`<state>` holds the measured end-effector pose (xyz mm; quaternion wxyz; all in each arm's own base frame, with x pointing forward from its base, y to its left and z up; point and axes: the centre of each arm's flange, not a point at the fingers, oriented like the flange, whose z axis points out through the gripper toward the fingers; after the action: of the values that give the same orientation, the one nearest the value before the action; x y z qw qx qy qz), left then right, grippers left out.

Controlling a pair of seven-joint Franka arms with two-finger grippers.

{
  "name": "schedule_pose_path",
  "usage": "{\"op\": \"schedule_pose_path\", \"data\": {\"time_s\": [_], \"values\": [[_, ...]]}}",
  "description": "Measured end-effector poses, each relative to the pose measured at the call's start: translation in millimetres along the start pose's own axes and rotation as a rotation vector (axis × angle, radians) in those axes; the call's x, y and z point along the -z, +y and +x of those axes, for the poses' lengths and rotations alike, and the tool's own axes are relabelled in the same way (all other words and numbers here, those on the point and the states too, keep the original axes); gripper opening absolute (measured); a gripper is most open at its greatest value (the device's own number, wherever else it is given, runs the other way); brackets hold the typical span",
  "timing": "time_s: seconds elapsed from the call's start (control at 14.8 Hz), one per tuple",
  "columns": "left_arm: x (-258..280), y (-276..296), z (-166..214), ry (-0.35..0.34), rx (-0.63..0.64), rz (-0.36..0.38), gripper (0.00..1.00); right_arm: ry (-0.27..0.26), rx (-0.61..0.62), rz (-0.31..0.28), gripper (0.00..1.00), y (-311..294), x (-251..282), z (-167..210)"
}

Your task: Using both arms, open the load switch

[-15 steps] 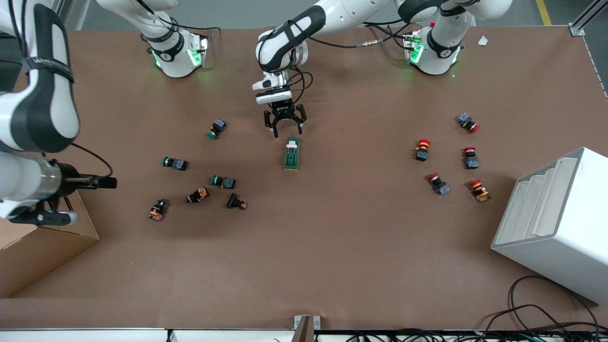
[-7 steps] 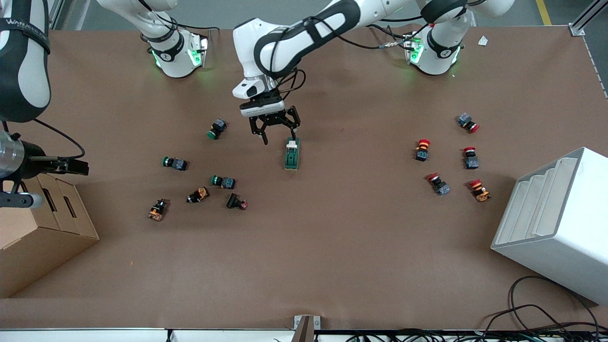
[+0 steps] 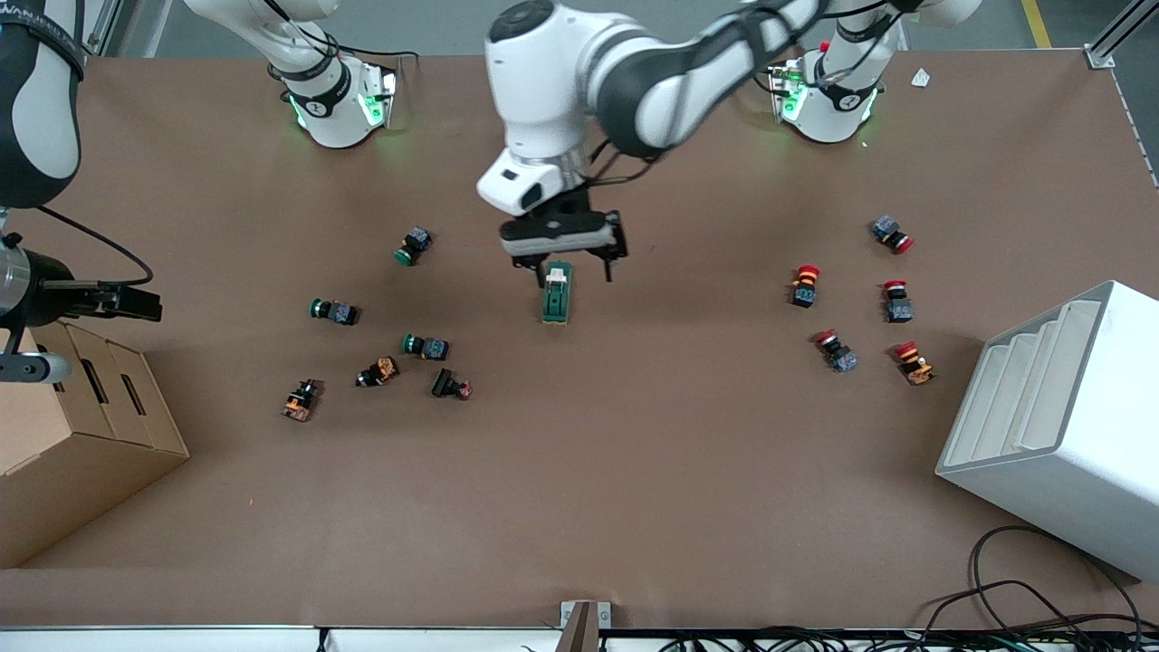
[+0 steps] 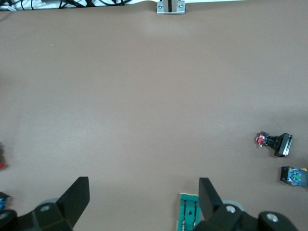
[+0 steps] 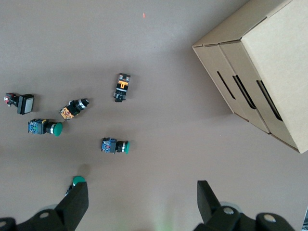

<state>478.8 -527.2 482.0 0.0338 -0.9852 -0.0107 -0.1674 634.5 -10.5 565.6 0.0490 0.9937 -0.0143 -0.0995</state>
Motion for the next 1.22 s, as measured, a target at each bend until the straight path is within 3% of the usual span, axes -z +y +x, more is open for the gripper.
{"op": "schedule_pose_path", "data": {"time_s": [0.2, 0.41, 0.61, 0.95, 1.22], "values": [[22.9, -54.2, 47.6, -0.069, -0.001, -0.064, 1.00, -0.039, 0.021, 0.007, 1.00, -12.8, -2.1, -4.9], [33.3, -108.8, 86.7, -0.122, -0.032, -0.122, 1.00, -0.060, 0.015, 0.062, 1.00, -10.4, 2.4, -11.7], [36.9, -148.5, 111.5, -0.150, -0.042, -0.153, 1.00, -0.050, -0.013, 0.102, 1.00, 9.8, 12.6, -20.5], [83.6, -219.8, 136.3, -0.171, -0.052, -0.242, 1.00, -0.018, -0.006, 0.105, 1.00, 6.7, 29.6, -40.6], [94.7, -313.6, 147.1, -0.221, -0.140, -0.209, 1.00, -0.001, 0.017, 0.098, 1.00, -6.3, 38.6, -67.3]]}}
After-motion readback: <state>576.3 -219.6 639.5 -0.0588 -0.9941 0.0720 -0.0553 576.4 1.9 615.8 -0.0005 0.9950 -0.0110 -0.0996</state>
